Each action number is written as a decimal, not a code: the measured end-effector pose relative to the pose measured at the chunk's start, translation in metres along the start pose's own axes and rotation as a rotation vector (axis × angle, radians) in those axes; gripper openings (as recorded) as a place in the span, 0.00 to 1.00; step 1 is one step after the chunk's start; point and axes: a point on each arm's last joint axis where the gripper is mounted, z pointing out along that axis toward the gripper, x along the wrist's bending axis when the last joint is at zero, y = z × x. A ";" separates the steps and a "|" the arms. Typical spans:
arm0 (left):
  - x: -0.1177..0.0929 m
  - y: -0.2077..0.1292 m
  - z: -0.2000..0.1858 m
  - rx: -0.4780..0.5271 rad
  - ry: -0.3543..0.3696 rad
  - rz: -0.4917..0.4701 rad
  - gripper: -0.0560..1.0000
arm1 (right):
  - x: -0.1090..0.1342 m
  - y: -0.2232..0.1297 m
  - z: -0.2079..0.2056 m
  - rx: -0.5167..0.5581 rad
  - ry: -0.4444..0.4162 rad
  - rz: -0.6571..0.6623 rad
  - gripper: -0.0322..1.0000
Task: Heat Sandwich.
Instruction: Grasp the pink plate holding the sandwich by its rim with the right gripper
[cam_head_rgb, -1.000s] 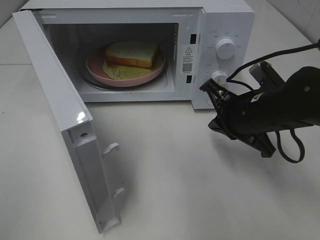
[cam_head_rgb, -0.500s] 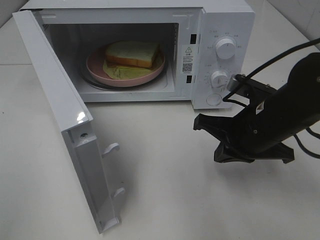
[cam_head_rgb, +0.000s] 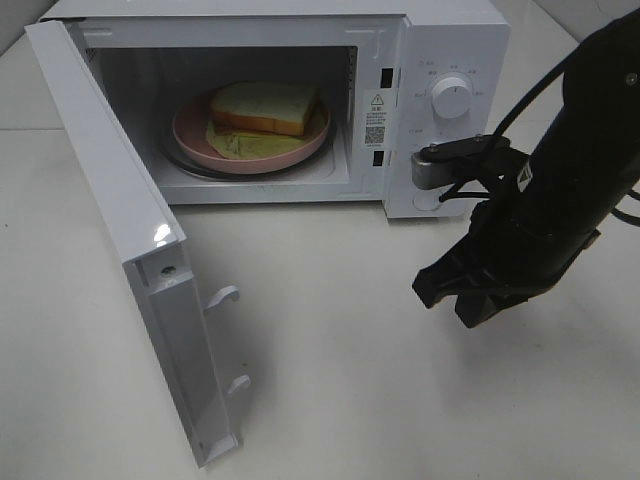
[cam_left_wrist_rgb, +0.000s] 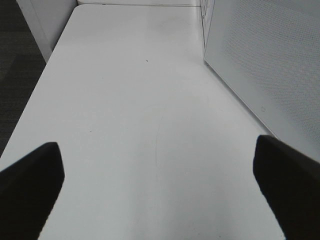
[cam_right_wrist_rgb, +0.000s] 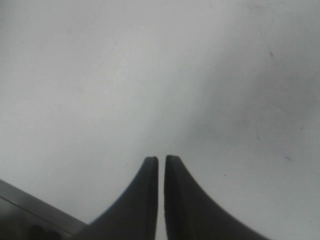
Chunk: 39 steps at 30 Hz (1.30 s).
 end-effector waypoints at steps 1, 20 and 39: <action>0.000 0.000 0.000 0.000 0.000 0.000 0.98 | 0.000 0.000 -0.001 0.010 -0.004 -0.055 0.10; 0.000 0.000 0.000 0.000 0.000 0.000 0.98 | -0.006 -0.001 -0.008 0.103 -0.025 -1.040 0.12; 0.000 0.000 0.000 0.000 0.000 0.000 0.98 | -0.008 0.003 -0.009 0.076 -0.066 -1.037 0.58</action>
